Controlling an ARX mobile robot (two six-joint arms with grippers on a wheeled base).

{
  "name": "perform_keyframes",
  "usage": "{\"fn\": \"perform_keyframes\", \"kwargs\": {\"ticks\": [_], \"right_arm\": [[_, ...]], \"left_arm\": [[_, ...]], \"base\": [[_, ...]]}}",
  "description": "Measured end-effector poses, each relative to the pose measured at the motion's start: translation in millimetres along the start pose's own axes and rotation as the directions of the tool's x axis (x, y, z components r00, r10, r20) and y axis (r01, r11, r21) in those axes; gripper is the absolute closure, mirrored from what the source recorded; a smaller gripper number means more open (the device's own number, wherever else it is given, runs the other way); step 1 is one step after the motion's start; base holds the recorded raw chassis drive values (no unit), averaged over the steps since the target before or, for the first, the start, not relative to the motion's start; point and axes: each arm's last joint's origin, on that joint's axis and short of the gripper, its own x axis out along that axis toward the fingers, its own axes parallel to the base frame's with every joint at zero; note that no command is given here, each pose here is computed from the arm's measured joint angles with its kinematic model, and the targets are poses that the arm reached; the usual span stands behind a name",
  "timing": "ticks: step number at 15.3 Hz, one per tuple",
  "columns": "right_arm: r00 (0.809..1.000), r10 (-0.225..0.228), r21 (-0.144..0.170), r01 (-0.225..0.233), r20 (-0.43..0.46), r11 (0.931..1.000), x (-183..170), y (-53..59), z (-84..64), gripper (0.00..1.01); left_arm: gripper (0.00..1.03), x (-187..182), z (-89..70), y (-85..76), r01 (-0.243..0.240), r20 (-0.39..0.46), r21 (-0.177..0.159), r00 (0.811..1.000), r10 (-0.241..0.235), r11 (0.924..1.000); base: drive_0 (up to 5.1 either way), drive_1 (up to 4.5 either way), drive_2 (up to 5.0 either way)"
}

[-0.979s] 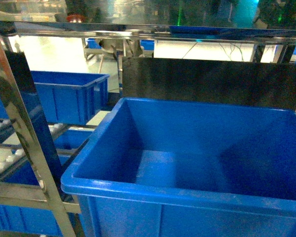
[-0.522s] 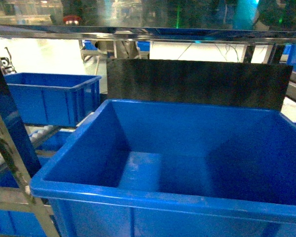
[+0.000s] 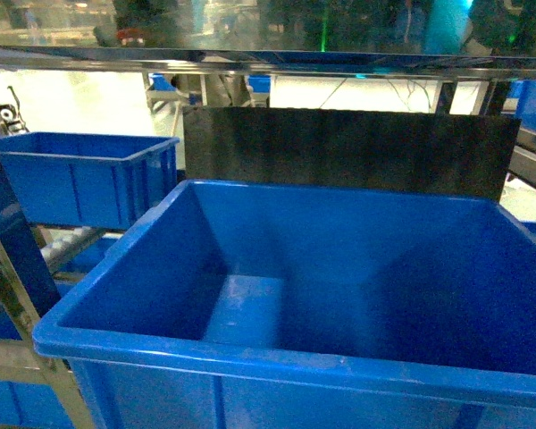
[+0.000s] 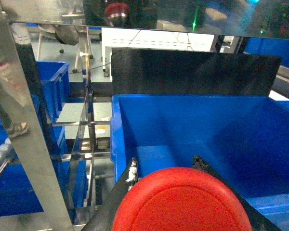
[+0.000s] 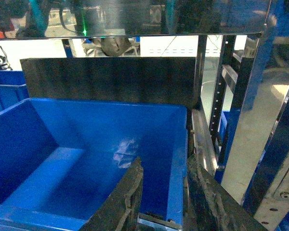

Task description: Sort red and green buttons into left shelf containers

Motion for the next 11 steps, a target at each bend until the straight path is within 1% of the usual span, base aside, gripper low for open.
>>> {"fn": "perform_keyframes", "kwargs": {"ticks": [1,2,3,4,8,10,11], "right_arm": [[1.000,0.006,0.003,-0.006,-0.019,1.0000,1.6,-0.2,-2.1,0.75],[0.999,0.035,-0.008,-0.035,-0.007,0.9994,8.0,1.3,-2.4,0.75],[0.997,0.079,-0.007,-0.079,-0.027,0.9968,17.0,5.1,-6.6,0.75],[0.995,0.100,-0.010,-0.100,-0.031,0.9949,24.3,7.5,-9.4,0.75],[0.988,0.149,-0.022,-0.150,-0.025,0.9884,61.8,16.7,-10.2,0.75],[0.982,0.179,-0.017,-0.181,-0.056,0.9834,75.5,22.2,-18.6,0.75],[0.980,0.187,-0.015,-0.189,-0.073,0.9819,81.1,25.3,-23.6,0.75]], "left_arm": [[0.75,0.0,0.0,-0.1,0.002,0.000,0.000,1.000,-0.002,1.0000],[0.75,0.0,0.0,-0.1,0.002,0.000,0.000,1.000,-0.002,1.0000],[0.76,0.0,0.0,0.0,0.002,-0.001,0.000,1.000,-0.002,1.0000],[0.76,0.0,0.0,-0.1,0.002,0.000,0.000,1.000,-0.002,1.0000],[0.76,0.0,-0.1,0.0,0.002,-0.001,0.000,1.000,-0.002,1.0000],[0.76,0.0,0.0,-0.1,0.002,0.000,0.000,1.000,-0.002,1.0000],[0.76,0.0,0.0,-0.1,0.002,0.000,0.000,1.000,-0.002,1.0000]], "base": [[0.0,0.00,0.0],[0.0,0.00,0.0],[0.0,0.00,0.0],[0.0,0.00,0.0],[0.0,0.00,0.0],[0.0,0.00,0.0],[0.0,0.00,0.0]]}}
